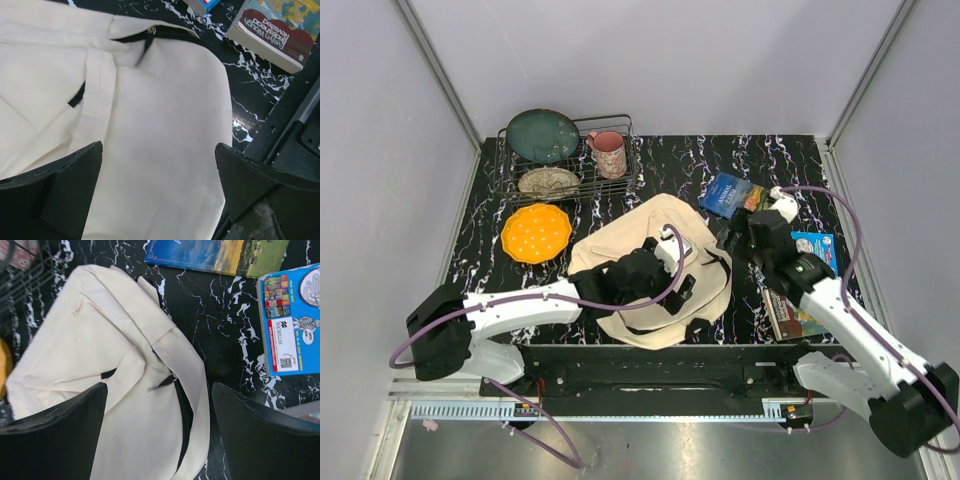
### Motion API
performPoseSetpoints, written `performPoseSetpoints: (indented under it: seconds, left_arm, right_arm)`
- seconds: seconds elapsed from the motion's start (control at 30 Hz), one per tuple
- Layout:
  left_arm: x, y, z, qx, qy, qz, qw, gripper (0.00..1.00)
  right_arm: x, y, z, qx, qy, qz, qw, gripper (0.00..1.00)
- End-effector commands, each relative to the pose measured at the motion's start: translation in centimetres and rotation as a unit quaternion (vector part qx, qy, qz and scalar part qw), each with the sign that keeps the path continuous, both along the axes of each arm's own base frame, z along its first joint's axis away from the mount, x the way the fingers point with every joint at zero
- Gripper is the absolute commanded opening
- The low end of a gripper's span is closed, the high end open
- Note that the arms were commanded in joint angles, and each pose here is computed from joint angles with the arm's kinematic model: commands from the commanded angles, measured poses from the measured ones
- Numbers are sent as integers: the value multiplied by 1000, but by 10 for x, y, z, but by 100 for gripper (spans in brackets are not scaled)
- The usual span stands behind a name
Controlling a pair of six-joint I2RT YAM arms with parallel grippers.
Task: Pack the student bag
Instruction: Unzip the student bag at the center of the board, then move the book to the center of the board.
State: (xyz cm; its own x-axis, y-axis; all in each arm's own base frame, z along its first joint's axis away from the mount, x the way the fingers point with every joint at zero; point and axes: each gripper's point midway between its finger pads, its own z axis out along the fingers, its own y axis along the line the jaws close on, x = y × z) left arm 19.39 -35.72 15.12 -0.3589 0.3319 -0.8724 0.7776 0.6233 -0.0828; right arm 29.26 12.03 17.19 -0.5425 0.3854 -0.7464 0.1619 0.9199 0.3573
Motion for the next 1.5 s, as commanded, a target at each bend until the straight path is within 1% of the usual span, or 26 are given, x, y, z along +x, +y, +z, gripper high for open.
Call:
performPoseSetpoints:
  seconds: [0.0, 0.03, 0.1, 0.13, 0.17, 0.23, 0.27, 0.4, 0.47, 0.57, 0.63, 0.7, 0.77, 0.83, 0.93, 0.97, 1.0, 1.03, 1.07, 1.13, 1.2, 1.3, 1.33, 1.37, 1.4, 1.47]
  left_arm:
    - [-18, -14, 15, -71, 31, -46, 996, 99]
    - [-32, -23, 15, -80, 46, -92, 992, 99]
    - [-42, -33, 18, -79, 55, -132, 987, 99]
    - [-54, -38, 6, -61, 73, -159, 983, 99]
    - [-54, -44, 10, -49, 57, -170, 983, 99]
    - [-58, -45, -12, 6, 50, -164, 985, 99]
    - [-56, -50, -8, 13, 38, -166, 985, 99]
    - [-57, -58, -16, 22, 43, -170, 984, 99]
    - [-51, -58, -25, 38, 43, -153, 987, 99]
    - [-35, -50, -41, 75, 40, -105, 991, 99]
    - [-29, -44, -47, 94, 35, -86, 991, 99]
    - [-28, -46, -32, 72, 26, -85, 993, 99]
    - [-36, -54, -10, 34, 23, -113, 993, 99]
    - [-41, -65, 32, -26, 4, -136, 990, 99]
    - [-41, -73, 78, -74, -29, -161, 984, 99]
    - [-39, -74, 87, -79, -39, -163, 983, 99]
    - [-40, -75, 92, -79, -38, -170, 982, 99]
    - [-34, -77, 108, -89, -45, -171, 980, 99]
    - [-33, -77, 115, -92, -45, -174, 979, 99]
    - [-24, -74, 129, -100, -39, -164, 980, 99]
    - [-22, -74, 141, -124, -24, -172, 977, 99]
    - [6, -72, 153, -161, -1, -161, 974, 99]
    - [11, -74, 163, -174, 0, -161, 972, 99]
    - [15, -77, 164, -178, 12, -164, 970, 99]
    - [21, -82, 149, -166, 34, -171, 971, 99]
    - [27, -91, 155, -165, 33, -186, 968, 99]
  right_arm:
    - [-24, -18, 9, 31, -2, -40, 999, 91]
    - [-32, -20, 0, 30, 13, -41, 999, 91]
    - [-42, -24, 1, 46, 11, -50, 998, 91]
    - [-50, -28, -9, 41, 25, -54, 997, 91]
    - [-54, -30, -8, 51, 21, -60, 997, 91]
    - [-65, -34, -17, 55, 32, -65, 996, 92]
    - [-67, -35, -19, 61, 34, -70, 995, 92]
    - [-80, -43, -33, 67, 54, -93, 992, 92]
    - [-83, -50, -34, 70, 52, -119, 989, 92]
    - [-89, -67, -35, 64, 51, -167, 983, 100]
    - [-96, -84, -37, 43, 54, -206, 976, 100]
    - [-102, -96, -36, 44, 58, -252, 965, 100]
    - [-104, -100, -36, 56, 68, -282, 956, 100]
    - [-103, -99, -30, 59, 74, -282, 955, 100]
    - [-96, -100, -30, 47, 89, -286, 953, 100]
    - [-93, -103, -32, 32, 99, -278, 955, 100]
    - [-85, -95, -32, 47, 107, -265, 957, 100]
    - [-80, -94, -41, 22, 131, -244, 961, 100]
    - [-75, -93, -42, 23, 139, -243, 960, 100]
    - [-65, -96, -34, 29, 146, -246, 958, 100]
    - [-54, -99, -17, 49, 126, -249, 959, 100]
    - [-48, -123, -8, 81, 129, -279, 948, 100]
    - [-50, -148, -10, 96, 135, -320, 933, 100]
    - [-52, -154, -12, 105, 139, -332, 927, 100]
    - [-59, -162, -17, 112, 147, -351, 918, 100]
    - [-72, -182, -18, 126, 133, -399, 898, 100]
